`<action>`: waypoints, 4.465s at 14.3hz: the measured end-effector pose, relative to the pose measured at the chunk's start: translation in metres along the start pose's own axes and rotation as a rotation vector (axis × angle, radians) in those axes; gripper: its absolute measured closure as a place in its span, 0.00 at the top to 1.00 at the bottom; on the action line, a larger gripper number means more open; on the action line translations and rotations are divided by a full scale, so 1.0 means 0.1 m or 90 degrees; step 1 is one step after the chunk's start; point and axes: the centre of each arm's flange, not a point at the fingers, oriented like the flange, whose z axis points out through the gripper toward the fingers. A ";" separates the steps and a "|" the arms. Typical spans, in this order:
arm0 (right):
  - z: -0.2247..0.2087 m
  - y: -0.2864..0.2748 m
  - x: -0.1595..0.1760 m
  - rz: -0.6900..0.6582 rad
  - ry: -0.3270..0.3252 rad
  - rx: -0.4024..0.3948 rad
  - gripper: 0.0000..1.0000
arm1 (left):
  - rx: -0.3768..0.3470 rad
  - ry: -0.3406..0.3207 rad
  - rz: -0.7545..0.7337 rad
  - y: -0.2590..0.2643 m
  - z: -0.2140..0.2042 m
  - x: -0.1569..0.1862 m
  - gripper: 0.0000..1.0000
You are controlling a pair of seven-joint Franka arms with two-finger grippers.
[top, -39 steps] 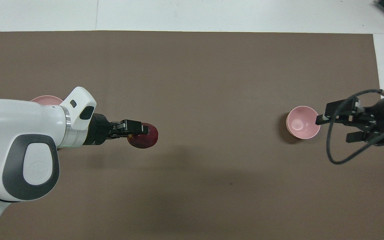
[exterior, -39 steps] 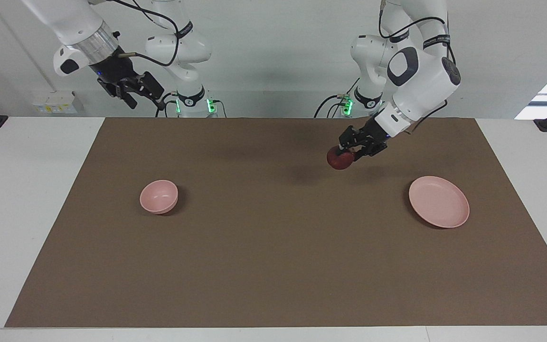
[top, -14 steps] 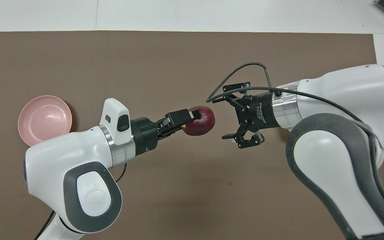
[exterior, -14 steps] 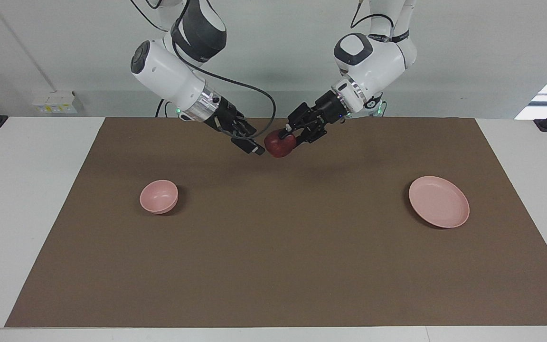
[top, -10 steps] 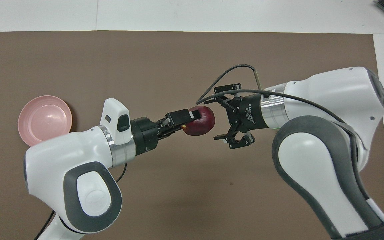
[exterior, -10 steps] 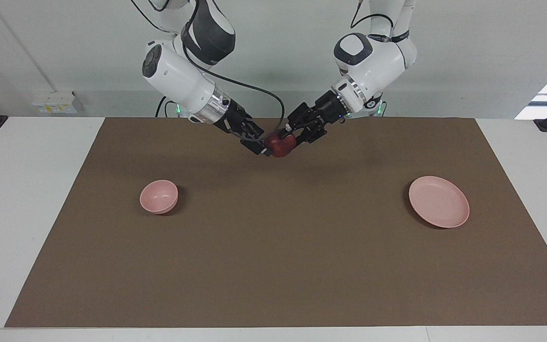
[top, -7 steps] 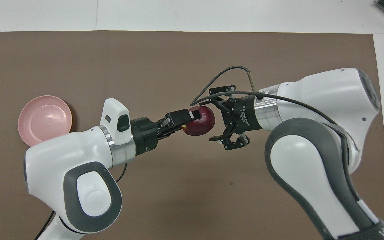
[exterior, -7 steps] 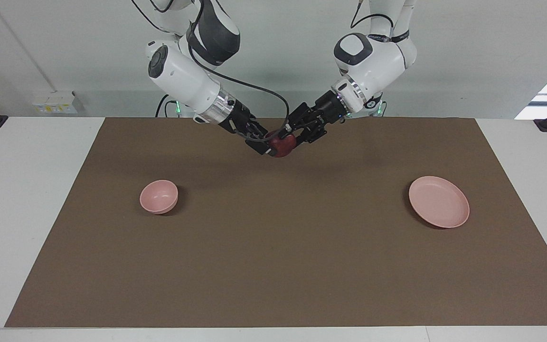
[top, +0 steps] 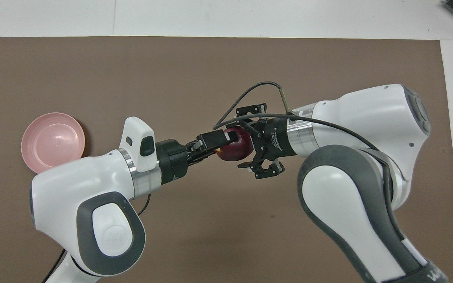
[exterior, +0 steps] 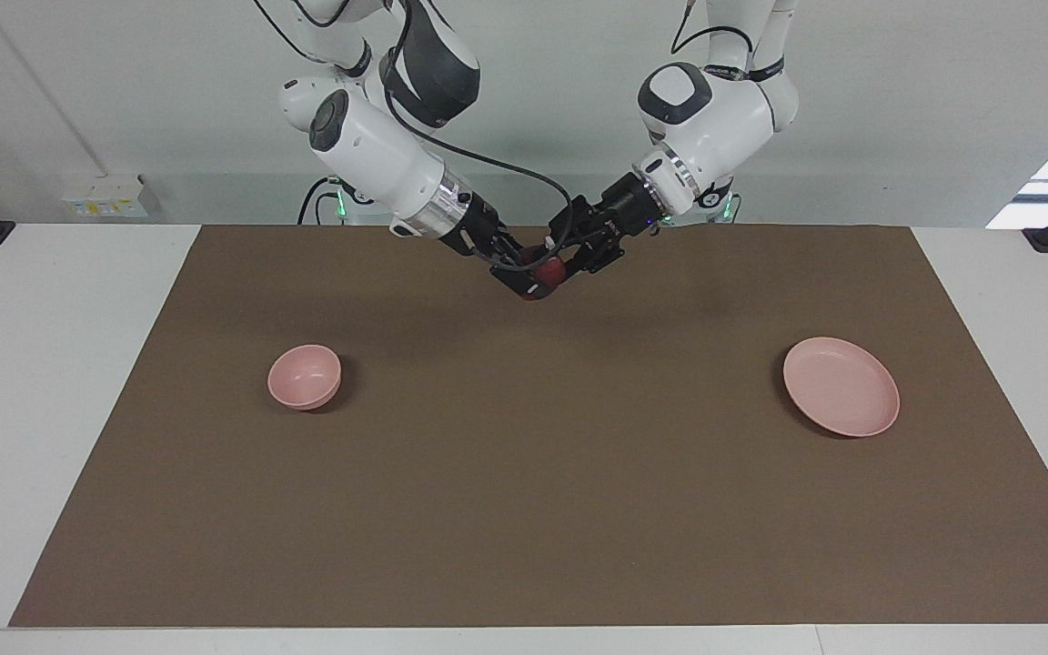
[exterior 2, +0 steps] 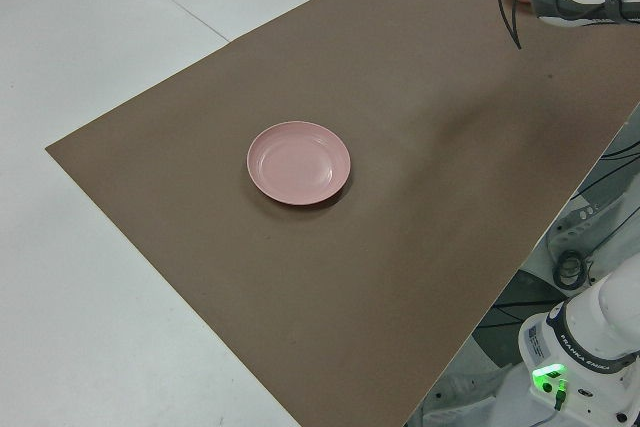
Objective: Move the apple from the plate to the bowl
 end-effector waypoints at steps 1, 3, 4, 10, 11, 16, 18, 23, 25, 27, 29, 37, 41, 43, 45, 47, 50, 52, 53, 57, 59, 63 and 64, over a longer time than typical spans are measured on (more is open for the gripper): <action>-0.02 -0.01 0.00 0.000 0.001 0.005 0.87 | 0.001 -0.001 0.000 -0.01 0.01 -0.01 0.68; -0.02 -0.01 0.01 0.000 0.001 0.005 0.78 | 0.001 0.000 0.000 -0.01 0.01 0.00 0.68; -0.02 -0.02 0.01 0.000 0.001 0.005 0.78 | 0.001 0.000 0.000 -0.01 0.01 0.00 0.68; -0.05 -0.03 0.00 -0.001 0.000 0.007 0.78 | -0.001 0.001 0.002 0.02 0.00 0.00 0.68; -0.07 -0.04 -0.01 -0.002 0.000 0.009 0.78 | -0.003 0.002 0.003 0.03 -0.01 0.01 0.68; -0.27 -0.08 0.19 -0.006 0.010 0.017 0.78 | -0.008 0.016 0.023 0.17 -0.09 0.11 0.99; -0.36 -0.06 0.28 -0.048 0.036 0.000 0.78 | -0.005 0.015 0.024 0.16 -0.08 0.12 1.00; -0.54 0.07 0.69 -0.253 0.129 -0.102 0.78 | 0.005 -0.012 0.016 0.06 -0.14 0.26 1.00; -0.74 0.13 1.04 -0.346 0.154 -0.140 0.78 | 0.035 -0.053 0.031 -0.05 -0.23 0.38 1.00; -0.93 0.23 1.44 -0.441 0.170 -0.178 0.78 | 0.087 -0.095 0.062 -0.17 -0.33 0.48 1.00; -1.02 0.36 1.84 -0.533 0.184 -0.238 0.78 | 0.182 -0.122 0.121 -0.31 -0.39 0.54 1.00; -0.85 0.55 2.89 -0.732 0.251 -0.364 0.78 | 0.494 -0.176 0.257 -0.60 -1.01 1.11 1.00; -0.71 0.55 3.02 -0.732 0.252 -0.374 0.78 | 0.550 -0.165 0.287 -0.61 -1.12 1.29 1.00; -0.67 0.59 3.08 -0.725 0.246 -0.378 0.78 | 0.569 -0.174 0.300 -0.55 -1.31 1.37 1.00; -0.67 0.63 3.13 -0.720 0.245 -0.379 0.78 | 0.589 -0.174 0.318 -0.44 -1.64 1.51 1.00; -0.66 0.66 3.16 -0.717 0.242 -0.380 0.78 | 0.610 -0.166 0.325 -0.25 -1.99 1.60 1.00; -0.61 0.69 3.18 -0.719 0.247 -0.378 0.78 | 0.626 -0.167 0.326 0.02 -2.51 1.64 1.00; -0.56 0.71 3.19 -0.719 0.243 -0.380 0.78 | 0.626 -0.186 0.332 0.17 -2.79 1.59 1.00; -0.54 0.71 3.21 -0.719 0.242 -0.381 0.78 | 0.626 -0.195 0.334 0.23 -2.89 1.56 1.00; -0.44 0.71 3.26 -0.720 0.240 -0.385 0.78 | 0.626 -0.204 0.330 0.32 -3.12 1.52 1.00; -0.43 0.71 3.27 -0.720 0.239 -0.385 0.78 | 0.626 -0.200 0.329 0.32 -3.16 1.53 1.00; -0.41 0.72 3.28 -0.719 0.237 -0.387 0.78 | 0.626 -0.195 0.327 0.33 -3.21 1.54 1.00; -0.40 0.72 3.29 -0.719 0.236 -0.387 0.78 | 0.626 -0.195 0.326 0.33 -3.22 1.54 1.00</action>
